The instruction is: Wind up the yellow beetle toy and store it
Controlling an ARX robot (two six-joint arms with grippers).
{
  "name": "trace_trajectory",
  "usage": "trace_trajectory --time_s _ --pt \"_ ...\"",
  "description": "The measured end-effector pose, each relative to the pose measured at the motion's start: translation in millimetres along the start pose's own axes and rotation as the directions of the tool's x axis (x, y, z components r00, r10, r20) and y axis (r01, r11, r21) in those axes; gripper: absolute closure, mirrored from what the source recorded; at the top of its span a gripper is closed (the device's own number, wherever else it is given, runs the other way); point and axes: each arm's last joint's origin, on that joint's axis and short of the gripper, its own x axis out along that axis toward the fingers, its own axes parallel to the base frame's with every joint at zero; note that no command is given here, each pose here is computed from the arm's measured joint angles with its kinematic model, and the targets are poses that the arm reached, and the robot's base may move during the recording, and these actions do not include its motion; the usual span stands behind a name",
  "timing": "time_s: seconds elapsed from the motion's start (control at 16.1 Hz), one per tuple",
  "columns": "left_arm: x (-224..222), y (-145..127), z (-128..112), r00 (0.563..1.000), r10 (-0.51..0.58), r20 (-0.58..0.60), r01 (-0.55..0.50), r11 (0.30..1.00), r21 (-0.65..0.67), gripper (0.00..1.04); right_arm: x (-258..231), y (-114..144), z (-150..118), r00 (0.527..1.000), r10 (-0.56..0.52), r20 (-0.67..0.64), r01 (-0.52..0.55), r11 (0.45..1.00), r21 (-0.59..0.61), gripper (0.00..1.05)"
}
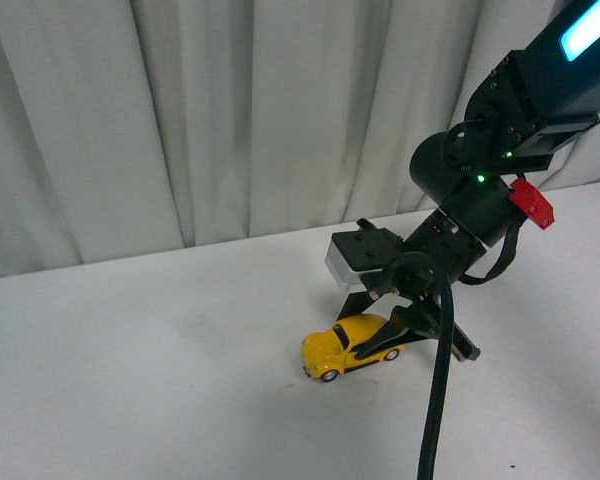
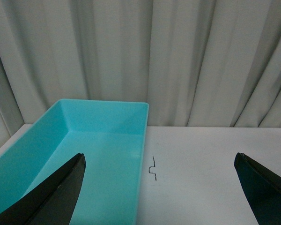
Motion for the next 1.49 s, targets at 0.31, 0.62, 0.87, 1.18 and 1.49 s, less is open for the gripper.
trace_trajectory --time_s 0.31,0.62,0.87,1.18,1.49 --pt "0 0 0 1.000 0.000 0.000 0.000 1.000 0.000 0.07 2 2 -2 1.000 -0.011 0.009 0.011 1.000 -0.004 0.66" --pt "0 0 0 1.000 0.000 0.000 0.000 1.000 0.000 0.07 -1 10 -11 0.999 -0.036 0.003 0.036 0.999 0.005 0.66" --pt "0 0 0 1.000 0.000 0.000 0.000 1.000 0.000 0.07 -8 21 -23 0.998 -0.066 -0.004 0.066 0.997 0.027 0.66" --pt "0 0 0 1.000 0.000 0.000 0.000 1.000 0.000 0.07 -21 44 -43 0.994 -0.114 0.002 0.113 0.990 0.086 0.66" --pt "0 0 0 1.000 0.000 0.000 0.000 1.000 0.000 0.07 -36 75 -66 0.987 -0.158 0.009 0.153 0.972 0.180 0.66"
